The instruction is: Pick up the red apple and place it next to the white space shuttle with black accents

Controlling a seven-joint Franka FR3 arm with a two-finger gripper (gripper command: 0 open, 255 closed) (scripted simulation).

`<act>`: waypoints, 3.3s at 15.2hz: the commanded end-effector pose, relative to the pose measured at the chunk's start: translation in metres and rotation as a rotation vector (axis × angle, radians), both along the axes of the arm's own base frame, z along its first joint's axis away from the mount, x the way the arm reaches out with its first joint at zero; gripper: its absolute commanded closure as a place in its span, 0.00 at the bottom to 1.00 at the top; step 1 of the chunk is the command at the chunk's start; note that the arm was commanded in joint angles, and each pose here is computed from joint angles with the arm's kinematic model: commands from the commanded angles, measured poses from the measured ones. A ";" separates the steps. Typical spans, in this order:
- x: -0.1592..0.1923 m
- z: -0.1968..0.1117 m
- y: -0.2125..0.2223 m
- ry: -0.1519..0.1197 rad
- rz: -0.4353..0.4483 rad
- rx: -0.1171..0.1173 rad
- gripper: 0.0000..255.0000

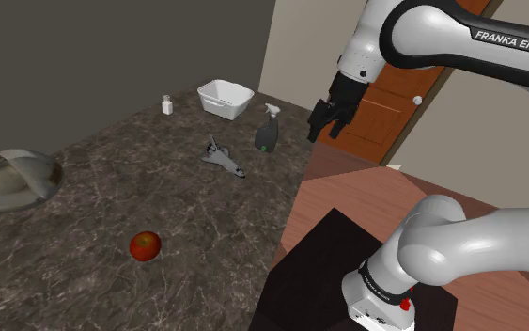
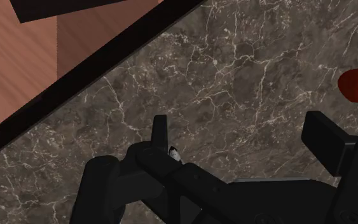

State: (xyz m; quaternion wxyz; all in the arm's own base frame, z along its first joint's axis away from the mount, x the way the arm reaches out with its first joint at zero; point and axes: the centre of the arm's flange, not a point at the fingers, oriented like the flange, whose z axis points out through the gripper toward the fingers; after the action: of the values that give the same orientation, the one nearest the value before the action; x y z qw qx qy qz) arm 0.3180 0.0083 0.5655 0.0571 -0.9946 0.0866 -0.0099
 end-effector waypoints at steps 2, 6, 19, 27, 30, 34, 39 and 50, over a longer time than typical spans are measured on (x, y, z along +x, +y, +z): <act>0.003 -0.007 0.012 0.000 -0.005 -0.004 0.00; 0.016 -0.034 0.057 0.000 -0.026 -0.019 0.00; 0.065 -0.127 0.200 -0.001 -0.092 -0.068 0.00; 0.099 -0.187 0.284 -0.001 -0.133 -0.099 0.00; 0.113 -0.210 0.315 -0.002 -0.149 -0.110 0.00; 0.133 -0.242 0.355 -0.002 -0.169 -0.126 0.00; 0.158 -0.282 0.404 -0.002 -0.195 -0.145 0.00; 0.175 -0.347 0.431 -0.002 -0.210 -0.156 0.00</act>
State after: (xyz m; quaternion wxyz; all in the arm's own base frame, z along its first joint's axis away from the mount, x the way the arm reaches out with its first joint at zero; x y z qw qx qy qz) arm 0.4932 0.4393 0.2250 -0.0218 -0.9814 0.1893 -0.0235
